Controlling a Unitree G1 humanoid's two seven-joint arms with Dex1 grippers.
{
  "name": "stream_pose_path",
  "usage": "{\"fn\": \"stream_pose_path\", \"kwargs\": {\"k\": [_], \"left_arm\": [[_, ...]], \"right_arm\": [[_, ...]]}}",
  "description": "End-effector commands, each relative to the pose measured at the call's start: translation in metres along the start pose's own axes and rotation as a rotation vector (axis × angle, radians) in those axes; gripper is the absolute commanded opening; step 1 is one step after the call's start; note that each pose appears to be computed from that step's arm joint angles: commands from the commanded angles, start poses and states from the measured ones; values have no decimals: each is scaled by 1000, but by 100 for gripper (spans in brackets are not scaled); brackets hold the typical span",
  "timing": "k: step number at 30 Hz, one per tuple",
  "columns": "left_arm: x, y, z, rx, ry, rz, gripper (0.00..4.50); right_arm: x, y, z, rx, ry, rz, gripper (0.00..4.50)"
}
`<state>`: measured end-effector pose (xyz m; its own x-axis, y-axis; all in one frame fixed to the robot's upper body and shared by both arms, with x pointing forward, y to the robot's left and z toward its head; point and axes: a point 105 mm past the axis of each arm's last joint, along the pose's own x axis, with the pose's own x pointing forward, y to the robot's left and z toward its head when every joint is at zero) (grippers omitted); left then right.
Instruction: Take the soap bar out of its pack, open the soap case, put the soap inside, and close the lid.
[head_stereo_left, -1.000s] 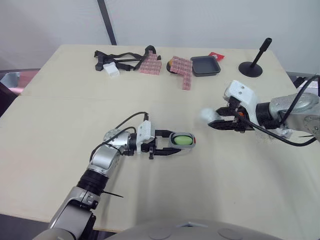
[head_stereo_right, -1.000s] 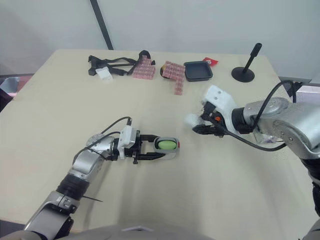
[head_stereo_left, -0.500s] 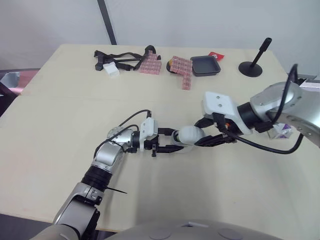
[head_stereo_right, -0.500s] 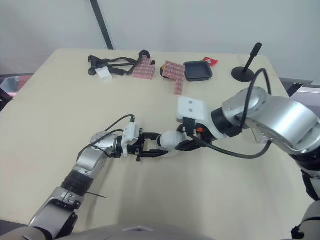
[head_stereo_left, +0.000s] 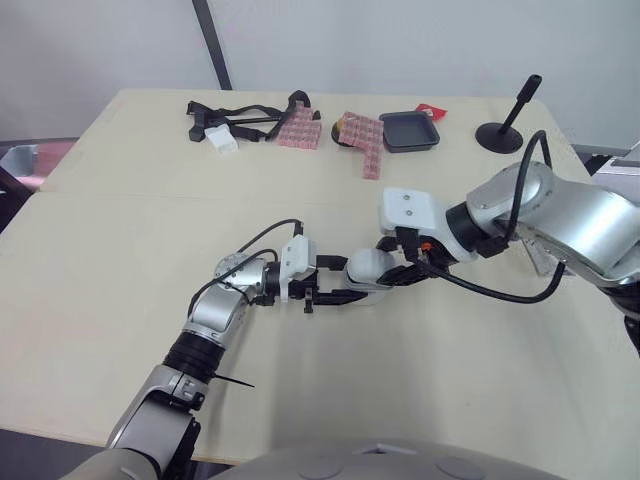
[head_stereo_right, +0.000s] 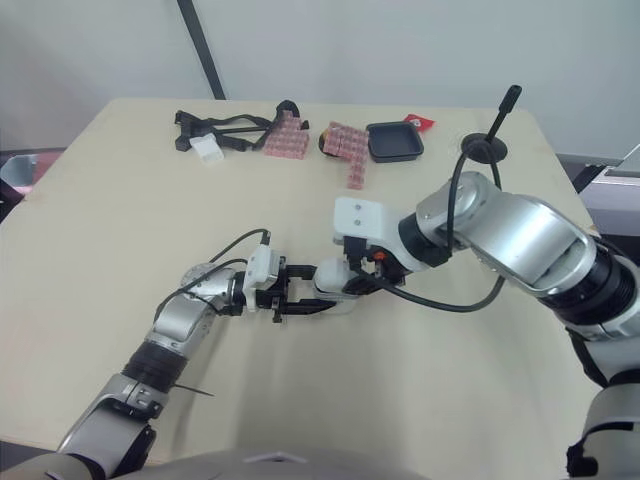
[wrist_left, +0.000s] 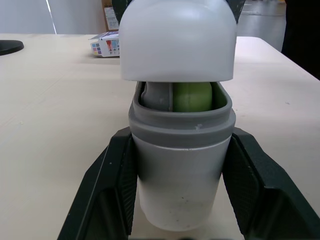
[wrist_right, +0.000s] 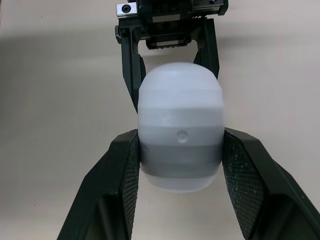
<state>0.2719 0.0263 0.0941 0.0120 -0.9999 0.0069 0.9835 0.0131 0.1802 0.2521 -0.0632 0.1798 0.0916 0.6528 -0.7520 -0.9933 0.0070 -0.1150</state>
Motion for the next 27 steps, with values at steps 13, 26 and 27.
{"fn": "stream_pose_path", "kwargs": {"k": [13, 26, 27], "left_arm": [[-1, 0, 4, 29, -9, 19, 190], [-2, 0, 5, 27, -10, 25, 190], [-2, 0, 5, 27, -10, 26, 190]], "right_arm": [[11, 4, 1, -37, 52, 33, 194], [21, 3, -4, -12, 66, 52, 194], [21, 3, -5, -8, 68, 53, 194]]}}
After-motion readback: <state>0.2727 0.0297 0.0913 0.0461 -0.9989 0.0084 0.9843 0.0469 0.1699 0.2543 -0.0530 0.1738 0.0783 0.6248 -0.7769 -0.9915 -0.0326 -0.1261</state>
